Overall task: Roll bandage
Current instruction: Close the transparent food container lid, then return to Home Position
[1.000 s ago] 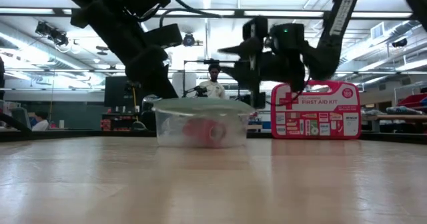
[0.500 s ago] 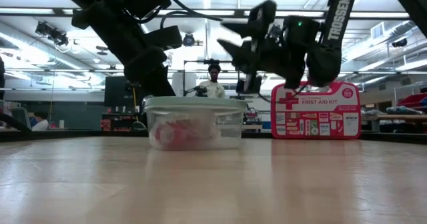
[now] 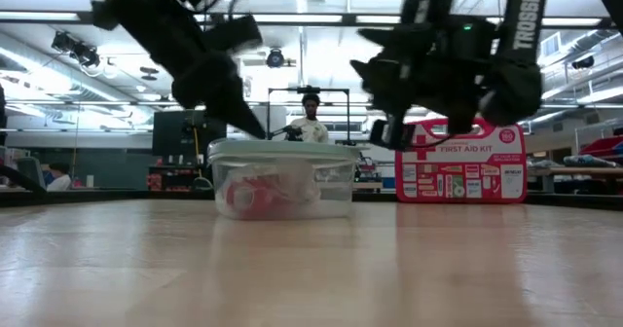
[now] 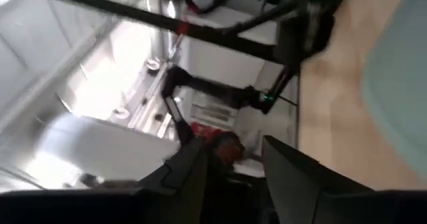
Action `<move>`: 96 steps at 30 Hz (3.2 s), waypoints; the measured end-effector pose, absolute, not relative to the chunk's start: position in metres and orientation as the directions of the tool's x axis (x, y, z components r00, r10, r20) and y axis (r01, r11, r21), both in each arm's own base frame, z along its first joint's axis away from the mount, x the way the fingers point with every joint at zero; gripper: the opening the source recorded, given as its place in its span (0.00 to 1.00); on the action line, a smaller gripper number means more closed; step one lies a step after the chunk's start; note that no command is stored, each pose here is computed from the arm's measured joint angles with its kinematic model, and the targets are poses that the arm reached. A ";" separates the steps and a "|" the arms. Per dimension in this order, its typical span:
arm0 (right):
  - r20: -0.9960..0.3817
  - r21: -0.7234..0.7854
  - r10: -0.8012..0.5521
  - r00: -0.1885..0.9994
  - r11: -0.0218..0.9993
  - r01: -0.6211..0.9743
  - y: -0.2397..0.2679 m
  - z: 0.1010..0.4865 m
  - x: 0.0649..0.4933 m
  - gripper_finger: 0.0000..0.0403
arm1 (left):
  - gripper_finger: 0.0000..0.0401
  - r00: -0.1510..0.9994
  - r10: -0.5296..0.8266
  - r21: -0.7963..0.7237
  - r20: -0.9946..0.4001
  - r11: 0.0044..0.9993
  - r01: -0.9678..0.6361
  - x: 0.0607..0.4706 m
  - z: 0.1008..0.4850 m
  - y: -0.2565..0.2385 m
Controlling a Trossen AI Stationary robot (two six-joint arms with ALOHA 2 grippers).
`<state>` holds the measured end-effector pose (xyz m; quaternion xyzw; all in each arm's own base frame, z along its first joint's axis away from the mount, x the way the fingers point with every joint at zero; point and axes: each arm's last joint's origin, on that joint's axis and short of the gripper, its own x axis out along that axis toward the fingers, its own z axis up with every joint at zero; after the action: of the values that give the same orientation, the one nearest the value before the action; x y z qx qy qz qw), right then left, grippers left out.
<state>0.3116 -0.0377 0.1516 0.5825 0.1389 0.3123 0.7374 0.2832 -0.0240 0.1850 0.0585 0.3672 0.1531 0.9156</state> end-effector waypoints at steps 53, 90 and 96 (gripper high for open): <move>0.270 0.545 0.501 0.822 0.625 -0.559 0.021 0.180 0.286 0.37 | 0.00 0.810 0.494 0.449 -0.315 0.830 -0.332 0.143 0.196 -0.161; 0.243 0.337 0.487 0.839 0.768 -0.544 0.031 0.170 0.192 0.37 | 0.00 0.895 0.357 0.056 -0.267 0.933 -0.356 0.089 0.179 -0.117; 0.220 0.350 0.487 0.845 0.769 -0.535 0.029 0.163 0.176 0.37 | 0.00 0.898 0.335 0.005 -0.286 0.937 -0.348 0.086 0.174 -0.110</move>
<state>0.1762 0.0291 0.1629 0.2034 -0.0584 0.2722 0.9387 0.0859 -0.1105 0.1737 -0.0232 0.1427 0.1753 0.9738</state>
